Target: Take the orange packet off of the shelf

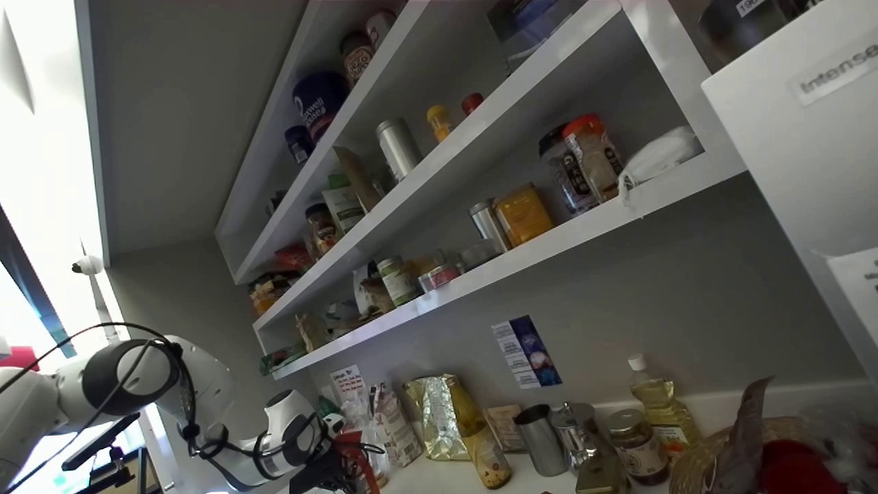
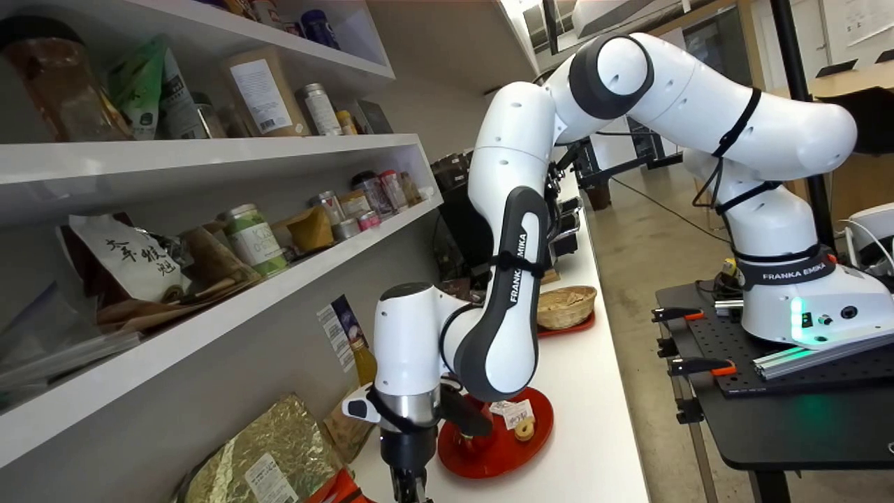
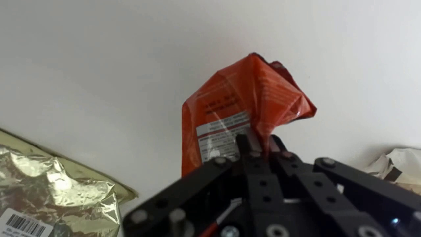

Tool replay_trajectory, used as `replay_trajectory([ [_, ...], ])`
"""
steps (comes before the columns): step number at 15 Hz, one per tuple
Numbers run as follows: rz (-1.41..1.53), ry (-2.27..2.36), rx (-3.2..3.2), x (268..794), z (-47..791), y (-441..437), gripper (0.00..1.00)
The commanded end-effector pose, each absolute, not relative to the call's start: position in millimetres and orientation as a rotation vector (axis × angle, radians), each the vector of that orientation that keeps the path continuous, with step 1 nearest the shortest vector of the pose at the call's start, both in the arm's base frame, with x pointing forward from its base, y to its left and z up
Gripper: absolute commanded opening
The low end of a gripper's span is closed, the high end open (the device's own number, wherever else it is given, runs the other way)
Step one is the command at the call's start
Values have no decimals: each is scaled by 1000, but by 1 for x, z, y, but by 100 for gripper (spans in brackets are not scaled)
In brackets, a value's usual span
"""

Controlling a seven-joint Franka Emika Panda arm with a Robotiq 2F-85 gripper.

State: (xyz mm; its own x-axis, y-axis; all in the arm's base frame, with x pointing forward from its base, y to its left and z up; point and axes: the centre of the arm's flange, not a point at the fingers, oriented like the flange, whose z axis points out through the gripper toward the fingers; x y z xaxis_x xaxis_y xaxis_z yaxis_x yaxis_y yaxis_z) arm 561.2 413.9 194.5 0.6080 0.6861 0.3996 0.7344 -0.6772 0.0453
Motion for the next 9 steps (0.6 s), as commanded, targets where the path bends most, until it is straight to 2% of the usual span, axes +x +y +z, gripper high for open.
replay_trajectory([
  [1, -686, -1142, -2705, 574, 185, 427, 1],
  [9, -711, -1093, -2724, 555, 158, 407, 1],
])
